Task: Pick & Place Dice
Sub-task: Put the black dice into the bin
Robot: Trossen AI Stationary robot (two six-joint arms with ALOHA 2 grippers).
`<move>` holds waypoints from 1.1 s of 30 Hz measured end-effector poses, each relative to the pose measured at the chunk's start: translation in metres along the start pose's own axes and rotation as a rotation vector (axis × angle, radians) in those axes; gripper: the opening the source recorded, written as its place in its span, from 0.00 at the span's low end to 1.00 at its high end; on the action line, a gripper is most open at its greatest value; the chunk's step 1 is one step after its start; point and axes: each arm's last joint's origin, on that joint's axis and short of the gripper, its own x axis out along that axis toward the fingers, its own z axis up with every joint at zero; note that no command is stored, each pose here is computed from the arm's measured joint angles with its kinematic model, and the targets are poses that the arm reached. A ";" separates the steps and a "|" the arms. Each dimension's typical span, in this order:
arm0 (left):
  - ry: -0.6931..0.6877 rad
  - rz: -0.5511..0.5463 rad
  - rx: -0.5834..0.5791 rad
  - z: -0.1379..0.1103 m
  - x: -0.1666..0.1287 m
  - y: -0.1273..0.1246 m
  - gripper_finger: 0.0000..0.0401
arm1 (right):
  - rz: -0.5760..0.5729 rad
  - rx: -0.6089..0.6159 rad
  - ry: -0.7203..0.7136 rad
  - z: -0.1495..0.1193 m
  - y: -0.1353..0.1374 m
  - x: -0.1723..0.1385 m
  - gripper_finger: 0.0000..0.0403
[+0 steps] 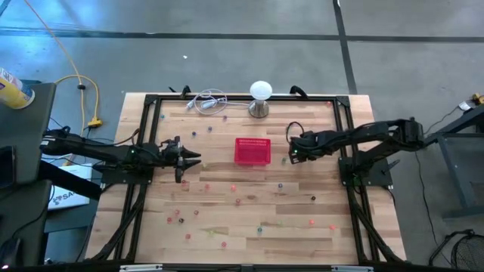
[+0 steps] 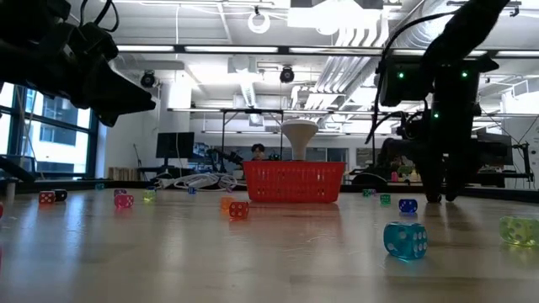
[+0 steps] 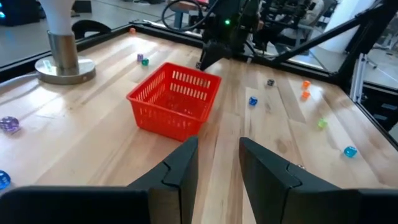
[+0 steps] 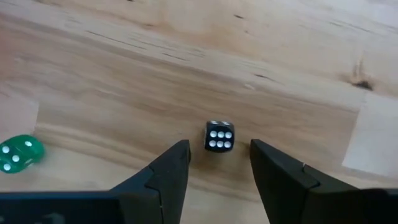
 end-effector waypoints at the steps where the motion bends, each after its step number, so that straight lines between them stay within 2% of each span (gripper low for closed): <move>1: -0.002 0.006 0.000 0.000 0.000 0.000 0.28 | 0.007 -0.003 -0.006 -0.001 0.000 0.001 0.41; 20: -0.015 0.005 0.028 0.001 0.002 0.000 0.28 | 0.016 -0.059 -0.078 0.001 0.001 0.005 0.40; 24: -0.009 0.005 0.027 0.000 0.002 0.000 0.28 | 0.020 -0.060 -0.071 0.000 0.001 0.005 0.33; 33: 0.018 -0.039 -0.016 -0.001 0.002 -0.001 0.28 | 0.016 -0.088 -0.047 -0.001 0.000 0.005 0.08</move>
